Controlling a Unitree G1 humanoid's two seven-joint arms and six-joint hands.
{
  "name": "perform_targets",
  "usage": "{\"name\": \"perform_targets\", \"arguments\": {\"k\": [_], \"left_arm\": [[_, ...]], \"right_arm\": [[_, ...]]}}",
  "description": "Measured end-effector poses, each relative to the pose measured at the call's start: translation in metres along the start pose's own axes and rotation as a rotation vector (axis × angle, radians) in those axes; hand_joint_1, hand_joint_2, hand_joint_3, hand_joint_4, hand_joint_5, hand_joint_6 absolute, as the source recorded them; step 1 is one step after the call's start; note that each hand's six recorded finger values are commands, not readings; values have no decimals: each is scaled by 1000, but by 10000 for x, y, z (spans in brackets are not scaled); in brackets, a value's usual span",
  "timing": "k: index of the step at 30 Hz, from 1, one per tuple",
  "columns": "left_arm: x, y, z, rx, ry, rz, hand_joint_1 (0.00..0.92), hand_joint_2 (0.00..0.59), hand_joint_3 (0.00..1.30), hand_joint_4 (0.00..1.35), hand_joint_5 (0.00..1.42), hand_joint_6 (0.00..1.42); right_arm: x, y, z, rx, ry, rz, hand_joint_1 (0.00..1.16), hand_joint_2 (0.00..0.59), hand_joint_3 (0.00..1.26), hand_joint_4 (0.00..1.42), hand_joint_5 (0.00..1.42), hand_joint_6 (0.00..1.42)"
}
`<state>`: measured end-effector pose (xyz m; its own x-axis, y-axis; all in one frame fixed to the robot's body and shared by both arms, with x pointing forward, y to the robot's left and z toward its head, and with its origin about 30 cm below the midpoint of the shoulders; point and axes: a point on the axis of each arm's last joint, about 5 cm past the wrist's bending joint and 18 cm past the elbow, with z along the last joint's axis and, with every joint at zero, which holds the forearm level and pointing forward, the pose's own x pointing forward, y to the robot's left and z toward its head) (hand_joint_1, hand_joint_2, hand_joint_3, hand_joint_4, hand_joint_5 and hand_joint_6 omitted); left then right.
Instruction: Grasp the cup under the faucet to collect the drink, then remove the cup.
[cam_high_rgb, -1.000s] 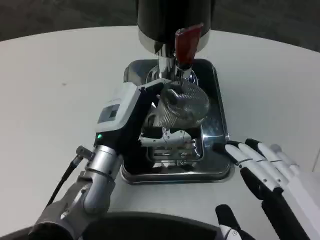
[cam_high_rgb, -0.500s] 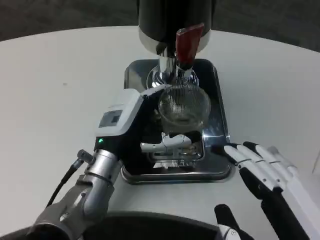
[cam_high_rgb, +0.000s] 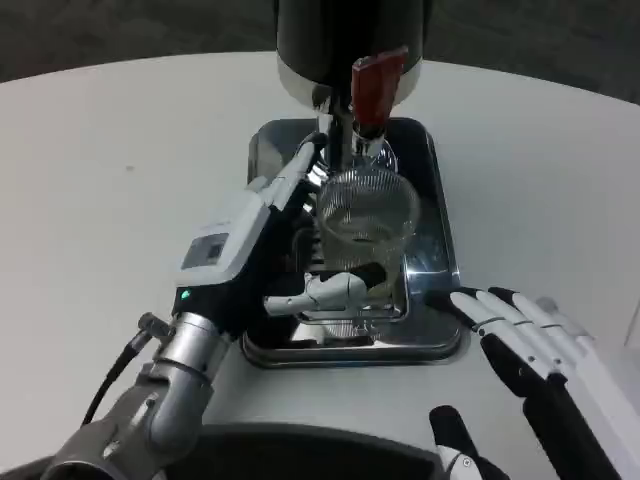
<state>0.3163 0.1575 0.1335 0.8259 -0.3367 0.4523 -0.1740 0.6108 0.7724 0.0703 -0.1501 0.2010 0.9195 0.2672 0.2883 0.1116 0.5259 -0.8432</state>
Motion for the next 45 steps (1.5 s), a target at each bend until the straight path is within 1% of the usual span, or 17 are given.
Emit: {"name": "perform_targets", "arguments": {"k": [2, 4, 6, 8, 12, 14, 17, 18, 19, 21, 24, 27, 31, 34, 39, 42, 45], "left_arm": [[-22, 25, -10, -30, 9, 16, 11, 6, 0, 0, 117, 11], [-57, 52, -19, -66, 12, 34, 0, 11, 0, 0, 92, 0], [-96, 83, -27, -115, 23, 65, 9, 63, 0, 0, 83, 16], [-136, 152, -38, -177, 31, 105, 2, 85, 0, 0, 91, 36], [-205, 458, -79, -285, 36, 216, 0, 90, 0, 0, 104, 69], [-233, 636, -95, -331, 31, 251, 0, 93, 0, 0, 104, 72], [-287, 943, -78, -323, -20, 266, 0, 97, 0, 0, 104, 74], [-293, 1036, -47, -315, -45, 268, 0, 106, 0, 0, 112, 83], [-295, 1157, 12, -318, -86, 272, 0, 108, 0, 0, 122, 88], [-283, 1271, 103, -338, -133, 248, 0, 108, 0, 0, 121, 73], [-251, 1381, 243, -369, -201, 186, 0, 110, 0, 0, 115, 60], [-214, 1488, 373, -409, -264, 148, 0, 109, 0, 0, 56, 34], [-158, 1602, 504, -440, -317, 123, 0, 114, 0, 0, 2, 0], [-63, 1678, 616, -511, -394, 73, 0, 114, 0, 0, 0, 0], [85, 1725, 720, -601, -475, -17, 0, 91, 0, 0, 7, 0], [158, 1736, 755, -654, -477, -68, 0, 86, 0, 0, 8, 0], [252, 1750, 789, -679, -470, -154, 0, 82, 0, 0, 9, 0]], "right_arm": [[1, 2, 2, 1, -1, 1, 565, 520, 165, 119, 85, 82], [2, 3, 3, 1, 0, 2, 566, 520, 165, 119, 86, 86], [1, 3, 3, 0, 0, 3, 566, 520, 165, 119, 86, 89], [1, 5, 2, 1, 0, 4, 566, 520, 165, 119, 86, 91], [4, 23, -11, -1, 2, 17, 566, 520, 165, 119, 86, 94], [8, 50, -33, -4, 6, 34, 566, 520, 165, 119, 86, 95], [9, 94, -76, -12, 7, 74, 566, 520, 165, 119, 86, 96], [10, 103, -82, -18, 2, 82, 566, 520, 165, 119, 86, 96], [21, 111, -80, -27, -14, 83, 566, 520, 165, 119, 86, 96], [35, 119, -72, -30, -33, 76, 566, 520, 165, 119, 86, 96], [47, 137, -81, -28, -38, 80, 566, 520, 165, 119, 86, 96], [48, 146, -90, -29, -35, 83, 566, 520, 165, 119, 86, 96], [29, 150, -93, -26, -26, 81, 566, 520, 165, 119, 86, 96], [7, 153, -94, -25, -17, 82, 566, 520, 165, 119, 86, 96], [-21, 154, -91, -21, -5, 78, 566, 520, 165, 119, 86, 96], [-41, 144, -85, -22, 3, 76, 566, 520, 165, 119, 86, 96], [-70, 106, -81, -27, 12, 60, 566, 520, 165, 119, 86, 96]]}}
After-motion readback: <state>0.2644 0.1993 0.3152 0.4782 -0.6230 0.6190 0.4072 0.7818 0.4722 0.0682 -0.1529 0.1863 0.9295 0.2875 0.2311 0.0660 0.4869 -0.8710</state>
